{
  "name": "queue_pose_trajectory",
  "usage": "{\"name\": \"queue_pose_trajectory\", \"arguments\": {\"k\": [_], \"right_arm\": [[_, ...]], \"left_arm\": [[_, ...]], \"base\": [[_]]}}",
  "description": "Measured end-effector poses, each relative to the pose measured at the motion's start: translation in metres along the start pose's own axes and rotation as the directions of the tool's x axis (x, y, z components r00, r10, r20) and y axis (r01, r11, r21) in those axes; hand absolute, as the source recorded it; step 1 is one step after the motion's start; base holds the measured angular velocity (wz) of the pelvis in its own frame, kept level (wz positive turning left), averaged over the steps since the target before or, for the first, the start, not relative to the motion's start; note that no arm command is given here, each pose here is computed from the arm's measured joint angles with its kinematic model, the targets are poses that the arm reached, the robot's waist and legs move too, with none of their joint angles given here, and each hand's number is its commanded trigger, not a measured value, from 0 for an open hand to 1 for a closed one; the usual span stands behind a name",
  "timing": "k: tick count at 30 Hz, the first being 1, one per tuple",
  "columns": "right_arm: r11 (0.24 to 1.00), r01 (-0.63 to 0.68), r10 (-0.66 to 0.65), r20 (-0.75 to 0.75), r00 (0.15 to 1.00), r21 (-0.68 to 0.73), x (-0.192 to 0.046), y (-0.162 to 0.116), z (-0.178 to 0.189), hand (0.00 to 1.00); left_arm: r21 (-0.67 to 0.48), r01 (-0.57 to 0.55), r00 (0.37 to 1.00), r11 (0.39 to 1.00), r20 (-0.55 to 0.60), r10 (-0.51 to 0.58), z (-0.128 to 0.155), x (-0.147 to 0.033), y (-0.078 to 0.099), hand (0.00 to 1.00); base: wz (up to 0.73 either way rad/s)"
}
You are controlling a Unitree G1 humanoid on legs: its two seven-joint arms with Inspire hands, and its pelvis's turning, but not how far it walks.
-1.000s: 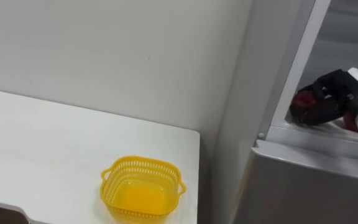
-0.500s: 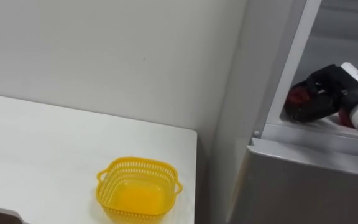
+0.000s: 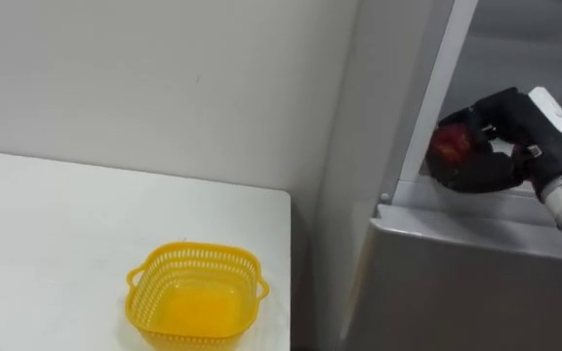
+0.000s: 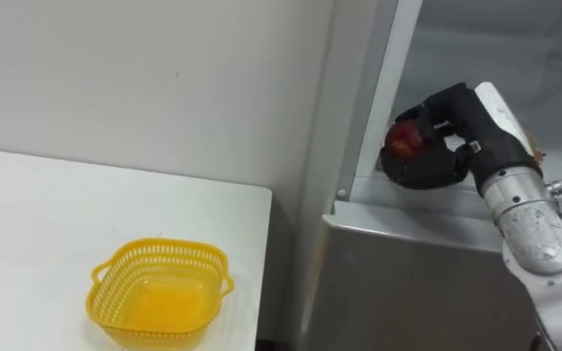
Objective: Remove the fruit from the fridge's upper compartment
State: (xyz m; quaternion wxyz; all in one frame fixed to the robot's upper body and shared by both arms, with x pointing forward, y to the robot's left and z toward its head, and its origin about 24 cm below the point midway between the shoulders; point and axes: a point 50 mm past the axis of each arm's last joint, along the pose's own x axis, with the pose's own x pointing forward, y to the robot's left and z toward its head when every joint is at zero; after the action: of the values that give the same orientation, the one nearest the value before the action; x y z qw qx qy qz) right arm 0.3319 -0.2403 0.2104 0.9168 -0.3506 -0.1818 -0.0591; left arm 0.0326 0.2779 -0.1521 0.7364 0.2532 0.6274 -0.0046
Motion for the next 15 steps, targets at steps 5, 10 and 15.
{"name": "queue_pose_trajectory", "arguments": {"k": [5, 10, 15], "right_arm": [[0.999, 0.037, -0.039, 0.091, 0.995, 0.016, -0.022, 0.003, 0.017, 1.00], [0.993, 0.072, -0.086, 0.152, 0.985, 0.093, -0.039, 0.008, 0.029, 1.00], [0.993, 0.096, -0.109, 0.196, 0.975, 0.072, -0.060, 0.005, 0.031, 1.00]], "left_arm": [[-0.005, -0.015, 1.000, 1.000, -0.011, 0.015, -0.006, -0.001, -0.006, 0.00], [-0.005, 0.007, 1.000, 1.000, -0.025, -0.007, -0.012, -0.002, -0.014, 0.00], [-0.013, 0.036, 0.998, 0.999, -0.050, -0.036, -0.020, -0.004, -0.024, 0.00]], "base": [[-0.03], [-0.04], [-0.04]]}}
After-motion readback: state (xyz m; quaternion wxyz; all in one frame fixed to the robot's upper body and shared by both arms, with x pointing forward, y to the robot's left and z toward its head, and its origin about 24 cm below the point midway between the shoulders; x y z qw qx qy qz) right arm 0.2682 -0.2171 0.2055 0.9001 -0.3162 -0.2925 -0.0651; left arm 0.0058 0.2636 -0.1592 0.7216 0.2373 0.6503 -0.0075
